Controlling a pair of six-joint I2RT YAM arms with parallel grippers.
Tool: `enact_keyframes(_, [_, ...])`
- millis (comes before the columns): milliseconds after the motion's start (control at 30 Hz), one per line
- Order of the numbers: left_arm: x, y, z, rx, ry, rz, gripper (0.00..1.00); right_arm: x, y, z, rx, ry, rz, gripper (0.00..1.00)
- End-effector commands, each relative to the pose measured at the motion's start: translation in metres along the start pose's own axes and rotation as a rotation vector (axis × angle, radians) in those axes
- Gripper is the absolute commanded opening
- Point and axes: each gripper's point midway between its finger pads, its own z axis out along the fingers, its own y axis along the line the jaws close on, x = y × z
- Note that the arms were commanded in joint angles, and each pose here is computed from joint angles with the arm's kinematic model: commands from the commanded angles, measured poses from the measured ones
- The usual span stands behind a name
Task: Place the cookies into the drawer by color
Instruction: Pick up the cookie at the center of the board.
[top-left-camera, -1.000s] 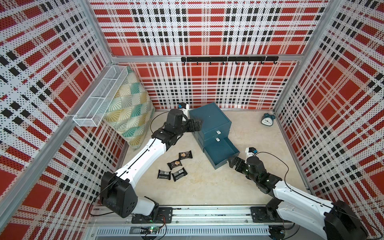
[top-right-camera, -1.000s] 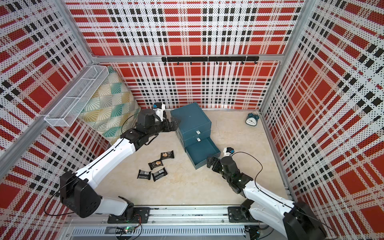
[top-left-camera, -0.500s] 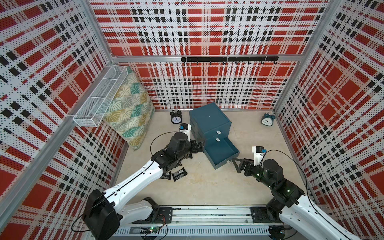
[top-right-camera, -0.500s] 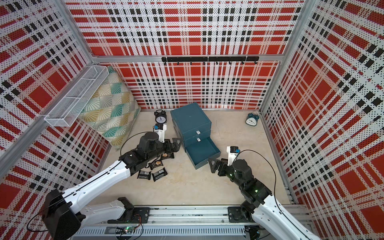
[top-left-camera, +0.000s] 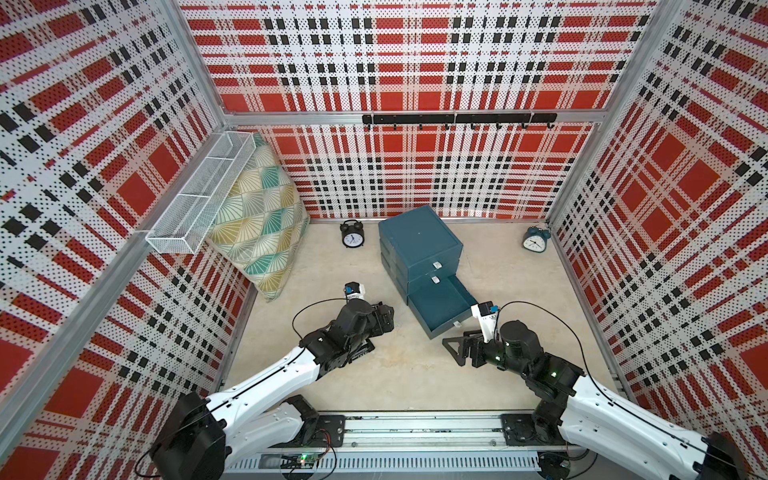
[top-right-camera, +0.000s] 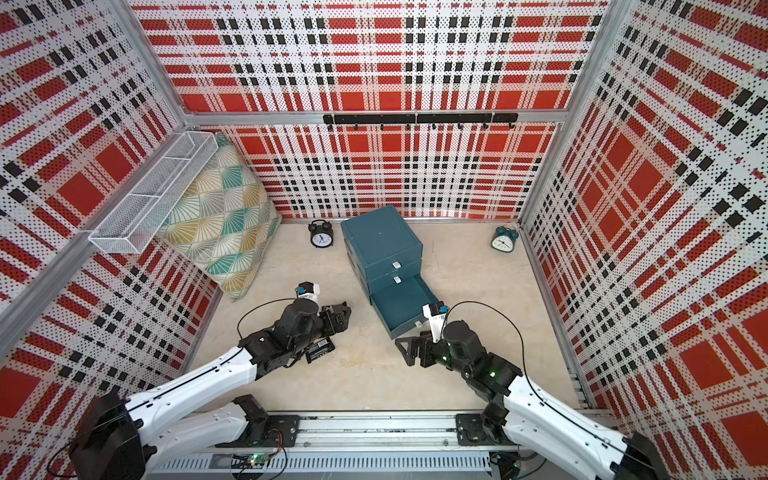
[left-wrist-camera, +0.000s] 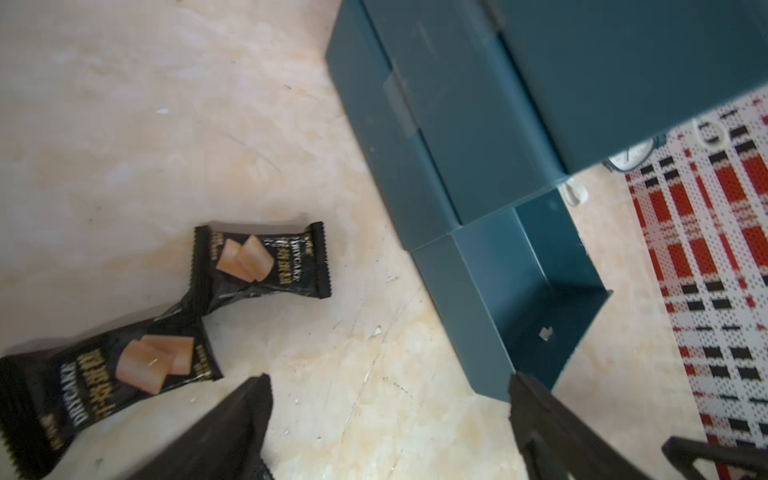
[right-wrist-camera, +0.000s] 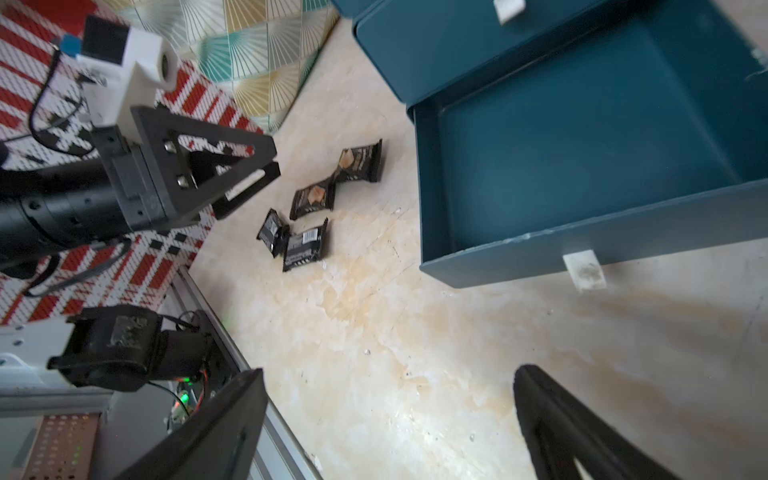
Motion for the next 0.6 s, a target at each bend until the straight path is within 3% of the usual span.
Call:
enact_keyframes(0, [0.003,0.029,-0.005,-0.1,-0.047,-0.118,0.89,-0.011,0.013,0.008,0.013,-0.029,-0.073,1.0])
enact_keyframes(233, [0.022,0.087,-0.014,-0.299,-0.08,-0.25,0.78,-0.003,0.031,0.033,0.028,0.026,-0.129,0.88])
enact_keyframes(367, [0.034,0.107,-0.017,-0.383,-0.063,-0.299,0.66,-0.002,0.041,0.044,0.022,0.044,-0.141,0.77])
enact_keyframes(567, [0.057,0.128,-0.013,-0.454,-0.015,-0.333,0.64,-0.001,0.051,0.064,0.011,0.07,-0.125,0.67])
